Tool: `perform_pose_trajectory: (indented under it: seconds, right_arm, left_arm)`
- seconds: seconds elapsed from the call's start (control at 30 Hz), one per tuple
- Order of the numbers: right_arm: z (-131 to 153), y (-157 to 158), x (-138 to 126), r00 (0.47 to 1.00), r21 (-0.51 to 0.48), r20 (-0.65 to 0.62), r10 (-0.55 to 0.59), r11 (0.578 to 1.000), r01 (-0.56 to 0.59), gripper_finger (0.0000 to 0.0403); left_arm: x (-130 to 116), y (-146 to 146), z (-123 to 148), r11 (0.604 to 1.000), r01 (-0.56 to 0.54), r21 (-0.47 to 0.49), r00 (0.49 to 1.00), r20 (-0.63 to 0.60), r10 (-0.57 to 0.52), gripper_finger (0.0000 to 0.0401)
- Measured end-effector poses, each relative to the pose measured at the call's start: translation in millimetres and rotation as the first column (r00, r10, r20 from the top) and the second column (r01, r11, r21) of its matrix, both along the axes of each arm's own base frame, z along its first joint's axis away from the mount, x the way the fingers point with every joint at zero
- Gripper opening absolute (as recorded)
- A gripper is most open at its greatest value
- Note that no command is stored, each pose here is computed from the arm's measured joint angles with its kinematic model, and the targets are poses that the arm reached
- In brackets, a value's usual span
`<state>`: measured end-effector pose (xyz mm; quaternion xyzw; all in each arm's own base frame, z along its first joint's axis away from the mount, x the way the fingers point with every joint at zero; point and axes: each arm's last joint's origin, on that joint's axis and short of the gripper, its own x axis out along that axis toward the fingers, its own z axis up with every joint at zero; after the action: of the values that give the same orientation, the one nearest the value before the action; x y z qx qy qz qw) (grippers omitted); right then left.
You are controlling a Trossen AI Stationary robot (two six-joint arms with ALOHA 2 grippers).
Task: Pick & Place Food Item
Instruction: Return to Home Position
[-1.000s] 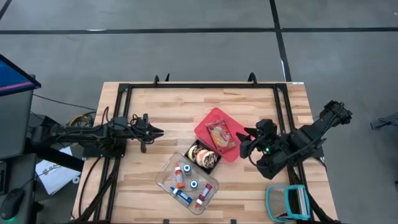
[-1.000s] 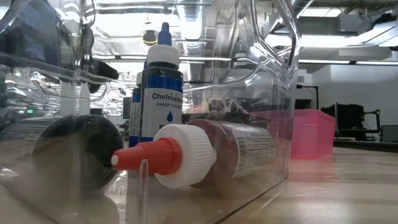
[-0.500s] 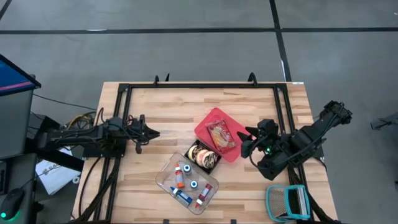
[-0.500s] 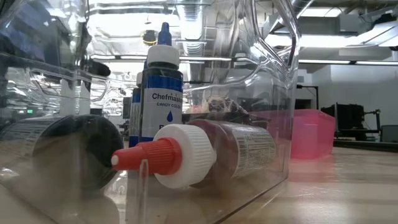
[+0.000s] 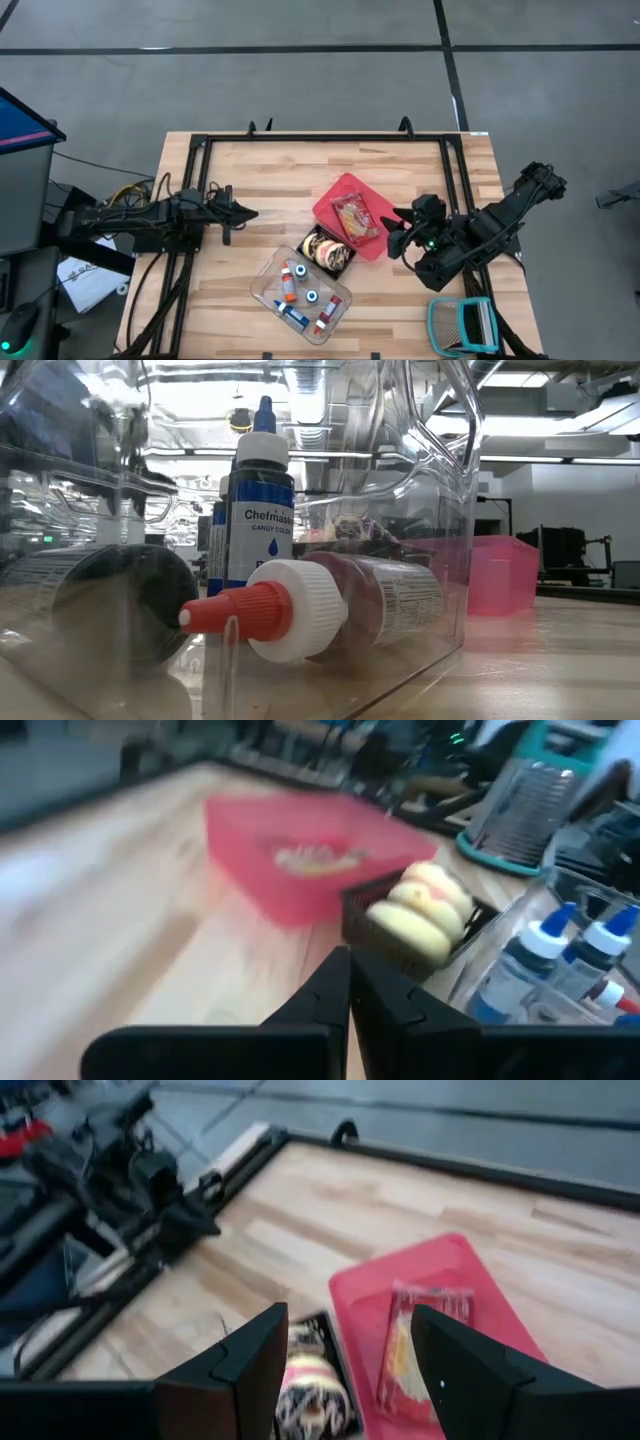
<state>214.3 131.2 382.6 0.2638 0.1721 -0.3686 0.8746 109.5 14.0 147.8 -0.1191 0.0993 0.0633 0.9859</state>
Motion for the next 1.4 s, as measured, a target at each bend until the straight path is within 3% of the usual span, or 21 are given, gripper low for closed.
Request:
perform_pose_trajectory:
  seconds: [0.17,0.33,0.47,0.57,0.7,0.87,0.97,1.03,1.1,1.27,1.4]
  right_arm:
    - [-4,-5,8,0.994,0.024,-0.101,0.051,0.999,-0.049,0.0205]
    - [-8,-15,36,0.968,0.001,-0.193,0.158,0.987,-0.161,0.0205]
    - [-6,-34,69,0.923,-0.070,-0.226,0.312,0.940,-0.335,0.0205]
    - [-5,-60,95,0.872,-0.149,-0.156,0.464,0.862,-0.485,0.0204]
    - [-16,-92,114,0.750,-0.228,-0.085,0.656,0.720,-0.656,0.0194]
    - [-32,-101,117,0.538,-0.232,-0.087,0.838,0.508,-0.829,0.0175]
    - [-33,-99,100,0.453,-0.323,-0.029,0.891,0.420,-0.848,0.0166]
    - [-31,-100,78,0.439,-0.431,0.027,0.898,0.407,-0.805,0.0160]
    - [-45,-101,53,0.452,-0.478,0.048,0.891,0.418,-0.772,0.0154]
    - [-92,-108,2,0.499,-0.505,0.119,0.858,0.485,-0.714,0.0142]
    - [-130,-112,-30,0.530,-0.502,0.124,0.839,0.514,-0.695,0.0136]
  left_arm:
    - [5,1,-11,0.971,-0.095,-0.221,0.992,-0.101,0.075,0.0007]
    - [10,2,-16,0.970,-0.103,-0.222,0.987,-0.141,0.072,0.0008]
    - [11,2,-19,0.969,-0.109,-0.222,0.983,-0.171,0.072,0.0008]
    - [12,2,-20,0.968,-0.113,-0.222,0.980,-0.184,0.072,0.0008]
    - [12,2,-21,0.968,-0.113,-0.222,0.980,-0.185,0.072,0.0008]
    - [12,2,-20,0.968,-0.114,-0.222,0.980,-0.184,0.073,0.0008]
    - [12,2,-20,0.968,-0.114,-0.222,0.980,-0.183,0.073,0.0008]
    - [12,3,-20,0.968,-0.115,-0.222,0.980,-0.183,0.074,0.0008]
    - [12,3,-20,0.968,-0.115,-0.222,0.980,-0.183,0.074,0.0008]
    - [13,3,-20,0.969,-0.113,-0.222,0.982,-0.173,0.075,0.0008]
    - [13,3,-19,0.969,-0.111,-0.221,0.983,-0.165,0.075,0.0008]
